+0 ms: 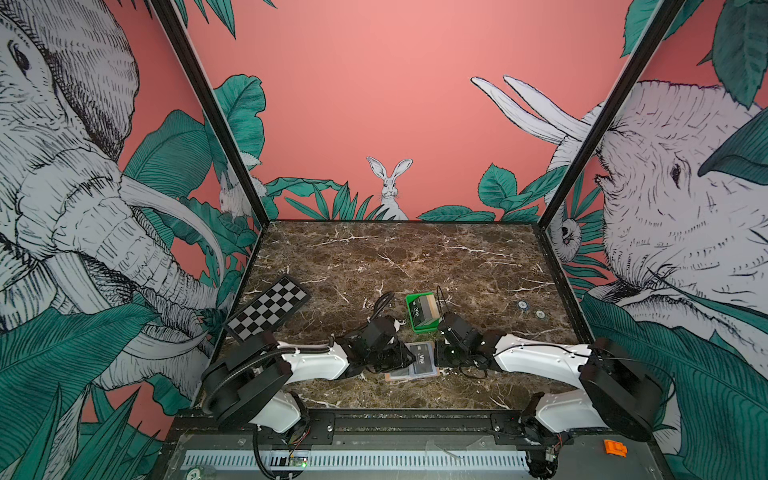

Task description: Put the credit cards into the card holder

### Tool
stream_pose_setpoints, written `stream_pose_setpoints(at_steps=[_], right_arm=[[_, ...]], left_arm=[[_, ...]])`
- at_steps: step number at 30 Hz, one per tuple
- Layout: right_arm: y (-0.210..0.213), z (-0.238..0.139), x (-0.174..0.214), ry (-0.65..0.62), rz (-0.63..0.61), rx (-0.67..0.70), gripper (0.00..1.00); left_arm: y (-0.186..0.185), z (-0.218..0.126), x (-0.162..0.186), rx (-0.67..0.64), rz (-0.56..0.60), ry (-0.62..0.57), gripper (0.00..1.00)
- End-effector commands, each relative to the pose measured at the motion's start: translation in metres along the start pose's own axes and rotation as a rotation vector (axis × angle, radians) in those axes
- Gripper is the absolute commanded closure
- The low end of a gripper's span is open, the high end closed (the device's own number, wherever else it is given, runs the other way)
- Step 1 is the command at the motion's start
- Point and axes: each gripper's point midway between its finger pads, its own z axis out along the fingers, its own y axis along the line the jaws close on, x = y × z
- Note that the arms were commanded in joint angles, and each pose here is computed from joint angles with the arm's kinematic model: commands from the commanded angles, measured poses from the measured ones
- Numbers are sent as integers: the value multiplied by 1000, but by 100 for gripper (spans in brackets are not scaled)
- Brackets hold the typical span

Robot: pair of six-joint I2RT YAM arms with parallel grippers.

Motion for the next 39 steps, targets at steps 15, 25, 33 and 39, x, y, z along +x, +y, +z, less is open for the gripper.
stream_pose_setpoints(at_steps=[15, 25, 33, 39], right_arm=[[16, -24, -9, -71, -31, -61, 90], [28, -41, -18, -124, -25, -111, 82], [21, -36, -12, -101, -17, -85, 79], [19, -37, -13, -102, -30, -70, 74]], left_arm=[[60, -67, 11, -91, -7, -44, 65], [52, -59, 6, 18, -2, -88, 62], [40, -57, 7, 65, 86, -66, 51], [41, -63, 7, 32, 150, -68, 46]])
